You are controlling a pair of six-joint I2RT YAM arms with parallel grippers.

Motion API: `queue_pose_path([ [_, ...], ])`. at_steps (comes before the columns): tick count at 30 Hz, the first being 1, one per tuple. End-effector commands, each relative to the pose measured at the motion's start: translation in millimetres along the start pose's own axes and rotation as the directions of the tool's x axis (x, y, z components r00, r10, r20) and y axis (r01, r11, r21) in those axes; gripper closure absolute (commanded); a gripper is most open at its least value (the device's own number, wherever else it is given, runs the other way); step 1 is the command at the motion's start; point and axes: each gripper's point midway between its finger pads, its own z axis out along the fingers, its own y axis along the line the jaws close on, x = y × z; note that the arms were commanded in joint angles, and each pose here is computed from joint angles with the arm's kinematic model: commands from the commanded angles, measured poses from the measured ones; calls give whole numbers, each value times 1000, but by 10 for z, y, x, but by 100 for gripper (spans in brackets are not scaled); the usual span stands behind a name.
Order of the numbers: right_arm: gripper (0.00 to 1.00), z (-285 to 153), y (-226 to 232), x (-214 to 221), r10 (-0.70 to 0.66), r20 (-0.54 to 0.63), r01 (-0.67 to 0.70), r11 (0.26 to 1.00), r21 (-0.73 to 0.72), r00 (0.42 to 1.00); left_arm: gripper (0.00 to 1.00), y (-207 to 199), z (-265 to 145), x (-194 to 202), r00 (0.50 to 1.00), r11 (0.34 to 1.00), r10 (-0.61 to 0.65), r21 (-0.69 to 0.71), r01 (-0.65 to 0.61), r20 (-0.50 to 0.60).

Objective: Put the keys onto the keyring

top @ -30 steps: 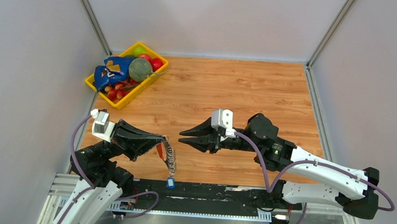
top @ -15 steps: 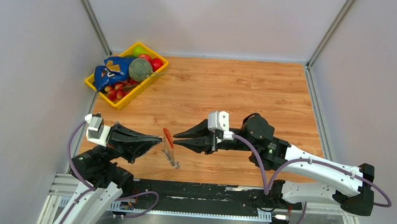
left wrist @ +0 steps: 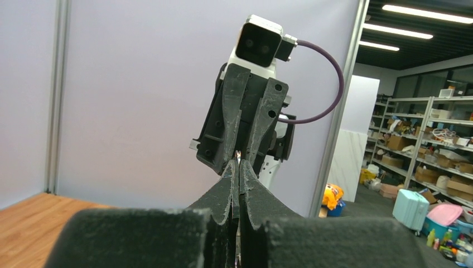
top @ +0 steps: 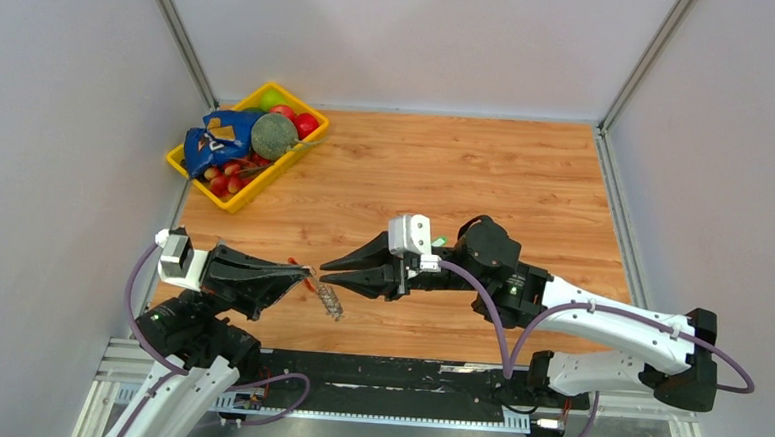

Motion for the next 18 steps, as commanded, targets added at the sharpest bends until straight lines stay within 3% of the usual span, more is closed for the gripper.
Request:
queue_pose_path([
  [1, 78, 84, 24, -313, -47, 83, 49, 998, -28, 995, 100, -88, 6, -93, 999, 999, 26, 37, -28, 47],
  [18, 83, 150, 47, -284, -37, 74, 40, 998, -51, 997, 100, -122, 2, -112, 998, 998, 25, 58, -29, 63],
])
